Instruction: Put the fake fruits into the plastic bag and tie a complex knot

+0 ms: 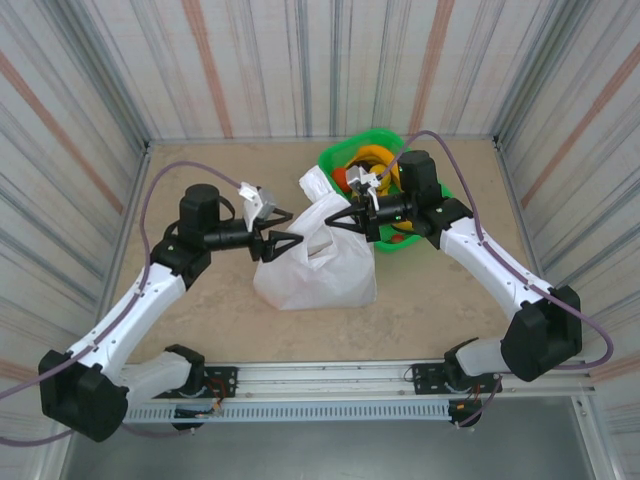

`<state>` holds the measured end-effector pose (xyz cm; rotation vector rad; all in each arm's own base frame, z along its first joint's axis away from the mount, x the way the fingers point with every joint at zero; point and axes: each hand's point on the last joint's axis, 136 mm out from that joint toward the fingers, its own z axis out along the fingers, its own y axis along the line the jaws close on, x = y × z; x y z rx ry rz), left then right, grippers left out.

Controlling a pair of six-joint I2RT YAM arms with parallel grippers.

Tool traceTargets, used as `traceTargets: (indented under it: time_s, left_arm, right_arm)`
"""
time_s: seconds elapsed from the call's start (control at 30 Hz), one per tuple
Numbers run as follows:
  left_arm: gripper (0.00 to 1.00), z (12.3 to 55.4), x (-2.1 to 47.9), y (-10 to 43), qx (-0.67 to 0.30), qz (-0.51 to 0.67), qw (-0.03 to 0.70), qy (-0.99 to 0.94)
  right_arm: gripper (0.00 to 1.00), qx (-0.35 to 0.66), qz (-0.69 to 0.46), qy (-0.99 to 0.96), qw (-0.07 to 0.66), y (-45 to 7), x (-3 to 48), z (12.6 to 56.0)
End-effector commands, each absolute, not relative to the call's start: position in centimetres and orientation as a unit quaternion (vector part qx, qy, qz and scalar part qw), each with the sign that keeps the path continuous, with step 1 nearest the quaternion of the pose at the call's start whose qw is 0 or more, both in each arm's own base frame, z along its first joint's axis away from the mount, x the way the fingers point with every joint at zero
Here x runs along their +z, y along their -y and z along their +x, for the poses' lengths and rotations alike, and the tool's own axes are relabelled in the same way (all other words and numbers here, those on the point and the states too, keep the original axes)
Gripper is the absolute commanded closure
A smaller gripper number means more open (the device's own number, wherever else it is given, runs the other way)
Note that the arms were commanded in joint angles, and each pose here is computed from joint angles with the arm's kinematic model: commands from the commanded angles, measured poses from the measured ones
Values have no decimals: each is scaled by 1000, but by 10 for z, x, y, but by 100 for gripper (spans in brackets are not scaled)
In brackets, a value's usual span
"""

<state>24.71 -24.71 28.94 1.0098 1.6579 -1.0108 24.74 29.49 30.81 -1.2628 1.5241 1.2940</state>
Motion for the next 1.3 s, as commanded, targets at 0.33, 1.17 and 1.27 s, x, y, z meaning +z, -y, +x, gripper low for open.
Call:
traceTargets:
  time_s: [0.33, 1.17, 1.27]
  left_arm:
    - [100, 237, 300, 256, -417, 464, 442, -644]
    - [100, 240, 299, 251, -380, 488, 414, -668]
    - [100, 240, 301, 251, -377, 488, 417, -668]
  right_arm:
    - [88, 509, -505, -595, 362, -295, 307, 239]
    - [58, 503, -509, -594, 368, -301, 312, 243]
    - [72, 499, -507, -599, 368, -301, 311, 245]
